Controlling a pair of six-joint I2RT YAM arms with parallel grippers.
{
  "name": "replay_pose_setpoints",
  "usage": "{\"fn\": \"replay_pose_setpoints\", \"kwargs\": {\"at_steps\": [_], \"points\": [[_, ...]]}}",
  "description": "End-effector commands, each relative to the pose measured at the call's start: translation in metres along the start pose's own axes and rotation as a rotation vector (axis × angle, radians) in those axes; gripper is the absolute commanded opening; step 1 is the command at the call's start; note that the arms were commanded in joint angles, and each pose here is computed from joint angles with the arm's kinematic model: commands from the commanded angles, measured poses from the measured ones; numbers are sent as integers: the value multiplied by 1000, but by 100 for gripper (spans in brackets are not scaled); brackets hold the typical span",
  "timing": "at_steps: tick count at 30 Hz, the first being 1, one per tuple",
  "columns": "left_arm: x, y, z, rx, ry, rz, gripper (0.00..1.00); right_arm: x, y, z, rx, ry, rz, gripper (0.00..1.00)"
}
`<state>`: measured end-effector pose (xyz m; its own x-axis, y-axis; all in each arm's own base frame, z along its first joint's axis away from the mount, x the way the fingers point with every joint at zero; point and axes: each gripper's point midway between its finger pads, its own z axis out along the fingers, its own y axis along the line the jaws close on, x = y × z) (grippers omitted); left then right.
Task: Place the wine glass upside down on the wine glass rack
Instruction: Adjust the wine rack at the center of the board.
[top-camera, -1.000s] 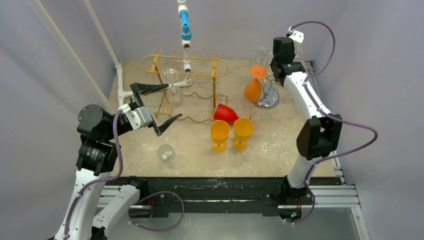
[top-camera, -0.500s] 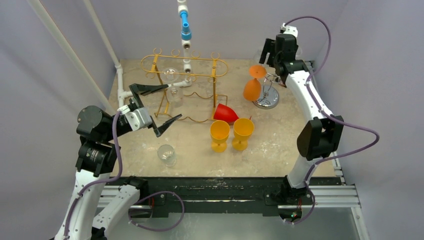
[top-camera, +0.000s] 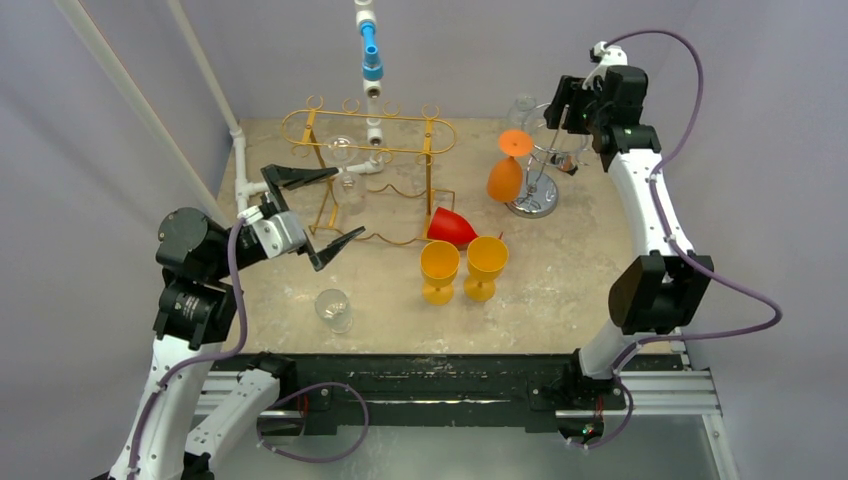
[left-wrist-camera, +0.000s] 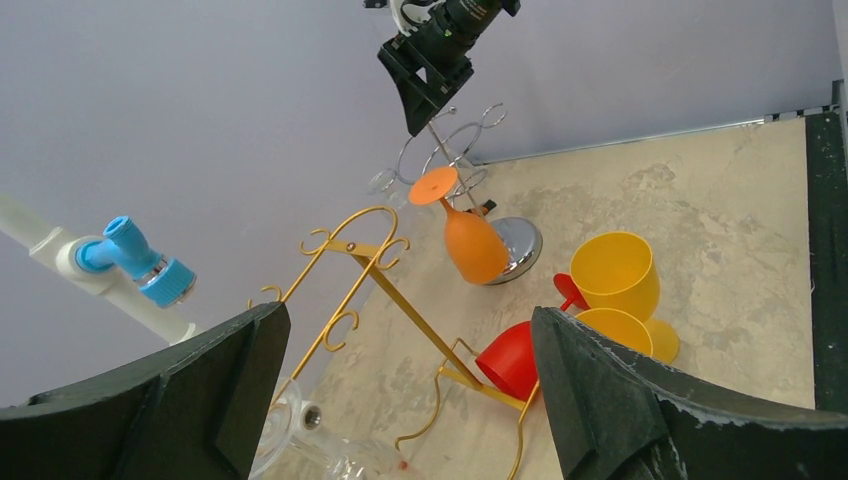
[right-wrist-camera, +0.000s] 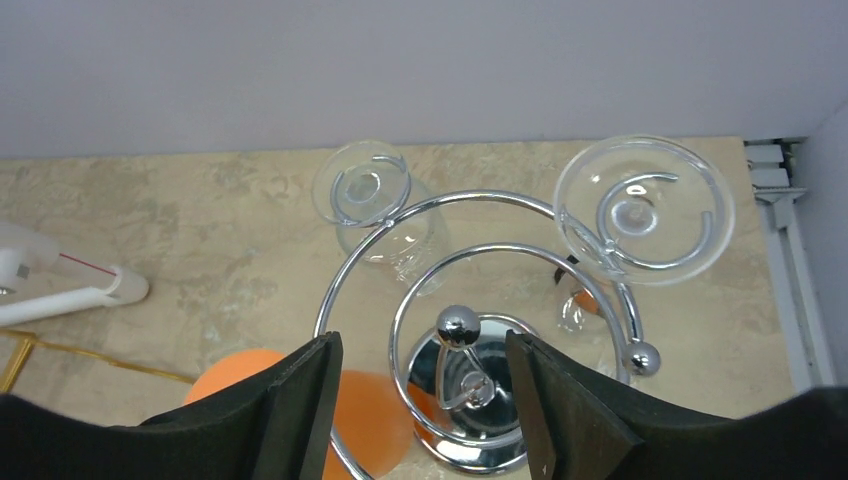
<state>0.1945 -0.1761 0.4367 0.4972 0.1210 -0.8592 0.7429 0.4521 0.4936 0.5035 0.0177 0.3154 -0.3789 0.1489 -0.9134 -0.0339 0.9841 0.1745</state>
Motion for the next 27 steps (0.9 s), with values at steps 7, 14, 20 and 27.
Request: {"fn": "replay_pose_setpoints", "kwargs": {"at_steps": [7,14,20,27], "points": [[-12,4,1,-2,-23,16,100,5,-1,15,-61,11,-33,63],[-11,7,1,-13,-16,14,100,18,-3,30,-68,39,-30,55],[-9,7,1,-20,-8,15,100,29,-8,41,-57,61,-22,35],[-8,7,2,-17,-6,13,100,20,-13,40,-22,20,-9,5]]}}
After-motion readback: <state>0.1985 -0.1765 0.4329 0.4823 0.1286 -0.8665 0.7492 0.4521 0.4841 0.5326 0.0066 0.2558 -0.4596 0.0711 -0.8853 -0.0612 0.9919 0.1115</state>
